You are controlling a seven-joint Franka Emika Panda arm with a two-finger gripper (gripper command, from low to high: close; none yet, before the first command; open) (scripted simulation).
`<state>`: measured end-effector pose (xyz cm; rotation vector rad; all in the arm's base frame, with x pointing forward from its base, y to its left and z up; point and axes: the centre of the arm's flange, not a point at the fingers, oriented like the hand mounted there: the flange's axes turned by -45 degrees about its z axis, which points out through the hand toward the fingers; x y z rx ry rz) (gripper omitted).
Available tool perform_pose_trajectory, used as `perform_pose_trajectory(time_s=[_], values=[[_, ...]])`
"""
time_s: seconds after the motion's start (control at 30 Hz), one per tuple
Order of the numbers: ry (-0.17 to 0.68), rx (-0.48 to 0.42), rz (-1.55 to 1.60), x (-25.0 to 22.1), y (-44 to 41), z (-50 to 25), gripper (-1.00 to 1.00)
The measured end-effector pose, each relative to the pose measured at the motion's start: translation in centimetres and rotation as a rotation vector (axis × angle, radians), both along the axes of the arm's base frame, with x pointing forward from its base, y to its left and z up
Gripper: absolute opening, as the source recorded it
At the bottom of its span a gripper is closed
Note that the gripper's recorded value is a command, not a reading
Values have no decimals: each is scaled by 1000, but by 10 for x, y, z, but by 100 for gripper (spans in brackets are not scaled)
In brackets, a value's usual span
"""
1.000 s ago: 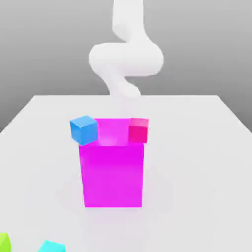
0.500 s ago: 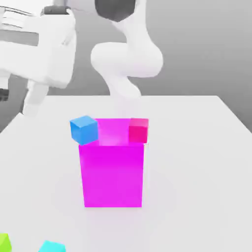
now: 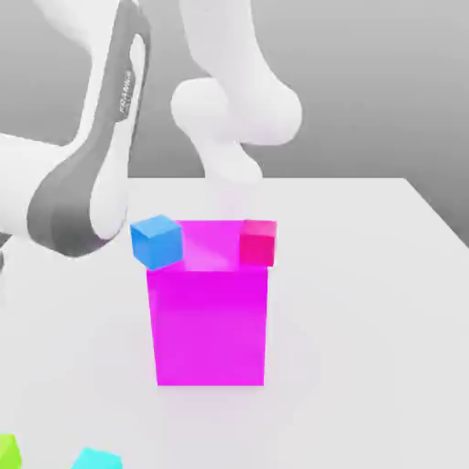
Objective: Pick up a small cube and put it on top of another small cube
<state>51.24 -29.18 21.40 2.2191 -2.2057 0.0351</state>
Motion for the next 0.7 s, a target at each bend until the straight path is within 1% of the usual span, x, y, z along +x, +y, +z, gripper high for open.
perform_pose_trajectory(time_s=[0.13,0.17,0.37,0.5,0.53,0.63,0.7], values=[[5,24,-49,-4,-7,-64,0],[6,24,-50,-4,-7,-76,-100],[4,24,-51,-4,-7,-81,-100],[4,25,-52,-4,-8,-34,-100],[3,26,-50,-2,1,-20,-100],[0,30,-30,12,72,14,-100],[3,26,-19,15,112,21,-100]])
